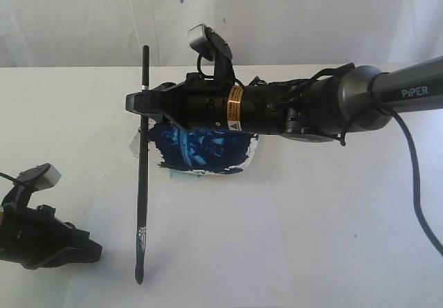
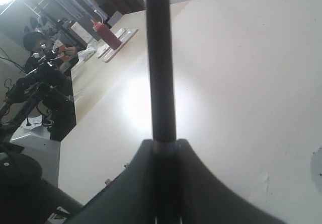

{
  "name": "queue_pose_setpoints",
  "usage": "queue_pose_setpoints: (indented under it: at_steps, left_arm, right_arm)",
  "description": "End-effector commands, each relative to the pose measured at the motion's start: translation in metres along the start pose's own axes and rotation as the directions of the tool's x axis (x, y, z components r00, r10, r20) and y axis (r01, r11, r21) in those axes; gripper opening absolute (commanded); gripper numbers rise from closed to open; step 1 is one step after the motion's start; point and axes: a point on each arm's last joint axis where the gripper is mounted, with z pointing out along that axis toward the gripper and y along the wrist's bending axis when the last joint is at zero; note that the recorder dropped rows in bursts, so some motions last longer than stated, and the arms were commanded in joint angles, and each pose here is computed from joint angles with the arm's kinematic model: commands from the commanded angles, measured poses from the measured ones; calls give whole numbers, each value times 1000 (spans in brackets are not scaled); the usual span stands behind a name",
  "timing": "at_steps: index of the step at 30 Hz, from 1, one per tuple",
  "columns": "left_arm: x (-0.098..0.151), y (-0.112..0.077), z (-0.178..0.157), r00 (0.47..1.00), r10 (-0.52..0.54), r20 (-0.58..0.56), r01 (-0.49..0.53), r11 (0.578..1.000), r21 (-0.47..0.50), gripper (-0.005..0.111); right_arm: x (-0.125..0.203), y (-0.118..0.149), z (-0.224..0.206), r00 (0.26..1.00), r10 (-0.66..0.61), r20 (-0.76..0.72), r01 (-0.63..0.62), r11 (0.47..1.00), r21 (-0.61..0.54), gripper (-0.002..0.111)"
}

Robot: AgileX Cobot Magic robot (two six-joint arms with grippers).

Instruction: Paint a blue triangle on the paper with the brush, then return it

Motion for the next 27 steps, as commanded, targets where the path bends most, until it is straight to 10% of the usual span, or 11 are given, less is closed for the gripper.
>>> queue_pose_setpoints:
  at_steps: [1,27]
  left_arm:
    - [1,-1,-1,1000,13,-1,-13,1000,-13,0]
    - [1,-1,-1,1000,13,-1,-13,1000,-13,0]
  right_arm:
    - [2,-7,2,999,23,28,-24,999,30,0]
    - [2,-10,2,999,26,26,-27,998,56,0]
